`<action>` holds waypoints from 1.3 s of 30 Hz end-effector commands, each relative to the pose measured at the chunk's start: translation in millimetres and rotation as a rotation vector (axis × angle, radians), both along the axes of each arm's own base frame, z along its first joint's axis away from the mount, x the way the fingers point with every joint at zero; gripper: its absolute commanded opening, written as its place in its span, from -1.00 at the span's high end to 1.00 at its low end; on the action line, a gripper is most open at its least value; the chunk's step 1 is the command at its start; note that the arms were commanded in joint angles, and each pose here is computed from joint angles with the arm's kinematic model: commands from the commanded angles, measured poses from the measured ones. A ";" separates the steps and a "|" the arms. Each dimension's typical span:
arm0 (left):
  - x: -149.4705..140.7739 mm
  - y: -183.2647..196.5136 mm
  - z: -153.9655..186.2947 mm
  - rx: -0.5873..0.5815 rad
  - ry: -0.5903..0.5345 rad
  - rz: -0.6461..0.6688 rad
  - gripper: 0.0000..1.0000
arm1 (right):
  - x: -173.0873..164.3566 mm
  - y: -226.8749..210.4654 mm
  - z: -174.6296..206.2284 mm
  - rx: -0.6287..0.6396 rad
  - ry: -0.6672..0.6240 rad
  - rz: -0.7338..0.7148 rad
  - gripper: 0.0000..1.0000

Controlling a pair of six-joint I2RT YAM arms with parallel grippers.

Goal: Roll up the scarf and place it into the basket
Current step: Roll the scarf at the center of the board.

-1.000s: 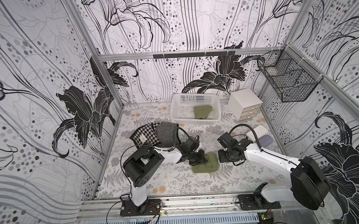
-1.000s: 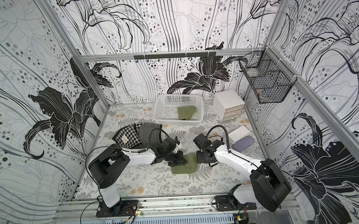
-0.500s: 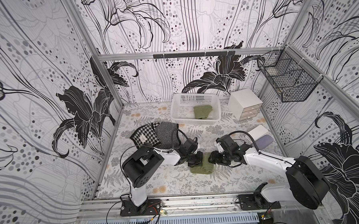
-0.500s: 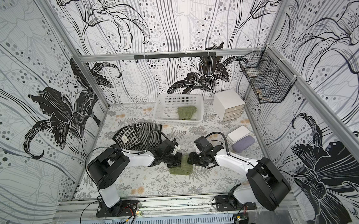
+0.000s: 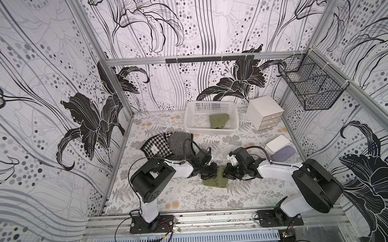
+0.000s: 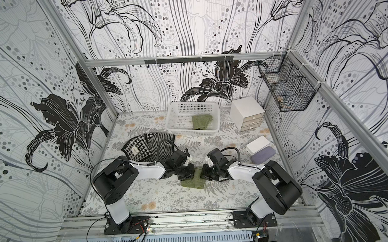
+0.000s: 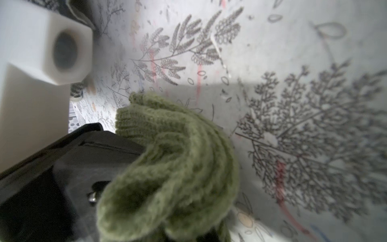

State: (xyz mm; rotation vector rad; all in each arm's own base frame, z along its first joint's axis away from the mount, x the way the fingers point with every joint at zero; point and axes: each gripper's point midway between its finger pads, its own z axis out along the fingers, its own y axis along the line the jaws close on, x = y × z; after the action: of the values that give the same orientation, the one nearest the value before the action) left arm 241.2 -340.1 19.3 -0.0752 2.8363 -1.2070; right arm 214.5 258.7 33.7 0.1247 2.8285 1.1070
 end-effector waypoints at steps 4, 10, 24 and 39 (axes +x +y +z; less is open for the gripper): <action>12.9 9.6 24.6 0.024 -0.089 0.027 0.04 | -36.2 -24.8 -11.4 -0.193 0.072 0.088 1.00; 16.4 21.0 48.6 0.062 -0.160 0.011 -0.98 | -44.0 -72.1 -2.3 -0.475 0.121 0.119 1.00; 1.1 -45.2 75.2 -0.102 -0.179 -0.145 -0.42 | -20.0 -96.2 23.2 -0.586 0.108 0.046 1.00; -9.8 -64.0 59.6 -0.087 -0.127 -0.202 -0.29 | 11.7 -94.6 22.2 -0.581 0.029 -0.133 1.00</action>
State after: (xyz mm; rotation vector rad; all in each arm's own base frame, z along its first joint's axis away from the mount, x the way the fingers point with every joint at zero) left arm 229.7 -396.0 73.4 0.2442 2.7600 -1.2909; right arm 212.6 166.0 54.6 0.1816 3.0409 0.2489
